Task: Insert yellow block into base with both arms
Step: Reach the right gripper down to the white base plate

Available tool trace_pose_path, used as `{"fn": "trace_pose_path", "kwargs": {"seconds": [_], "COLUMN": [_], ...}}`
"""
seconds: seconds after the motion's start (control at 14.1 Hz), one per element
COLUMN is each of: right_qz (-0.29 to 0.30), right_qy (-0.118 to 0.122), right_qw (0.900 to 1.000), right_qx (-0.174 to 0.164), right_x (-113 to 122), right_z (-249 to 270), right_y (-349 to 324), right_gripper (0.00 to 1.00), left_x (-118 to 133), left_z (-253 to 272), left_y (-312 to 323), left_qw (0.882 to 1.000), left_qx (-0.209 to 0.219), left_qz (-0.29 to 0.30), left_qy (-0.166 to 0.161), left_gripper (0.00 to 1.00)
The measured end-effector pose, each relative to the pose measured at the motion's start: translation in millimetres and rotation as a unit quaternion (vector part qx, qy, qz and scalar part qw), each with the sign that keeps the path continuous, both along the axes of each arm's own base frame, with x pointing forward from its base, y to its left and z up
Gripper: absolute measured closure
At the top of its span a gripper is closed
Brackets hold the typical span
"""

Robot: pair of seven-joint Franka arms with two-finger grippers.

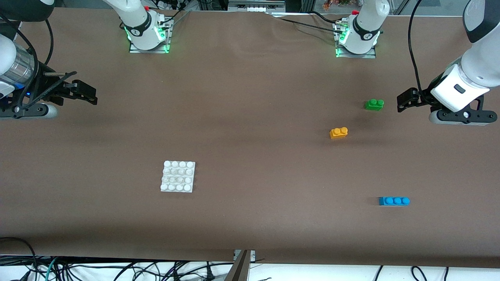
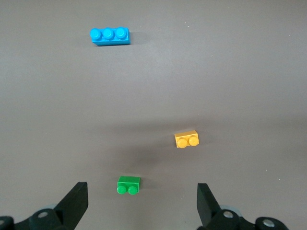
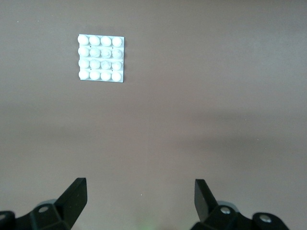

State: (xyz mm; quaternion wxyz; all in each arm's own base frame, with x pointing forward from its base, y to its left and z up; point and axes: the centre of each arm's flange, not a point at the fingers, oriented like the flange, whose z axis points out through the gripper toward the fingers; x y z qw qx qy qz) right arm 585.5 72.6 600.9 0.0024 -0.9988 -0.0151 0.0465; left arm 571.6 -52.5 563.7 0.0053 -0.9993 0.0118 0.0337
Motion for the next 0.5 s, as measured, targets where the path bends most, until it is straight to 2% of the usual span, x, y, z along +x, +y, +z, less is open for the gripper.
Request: {"fn": "trace_pose_path", "kwargs": {"seconds": [0.28,0.5], "right_qz": [-0.001,-0.002], "right_qy": [0.011,0.007], "right_qw": [1.000,1.000], "right_qx": [0.027,0.030], "right_x": [4.5,31.1], "right_z": [-11.4,-52.8], "right_y": [6.9,14.1], "right_gripper": [0.01,0.01], "left_x": [-0.2,-0.2], "left_z": [-0.2,-0.4], "left_y": [0.0,0.1], "left_qw": [1.000,1.000], "left_qx": [0.000,0.000], "left_qz": [0.000,0.000], "left_qy": [0.001,0.002], "left_gripper": [0.00,0.00]}}
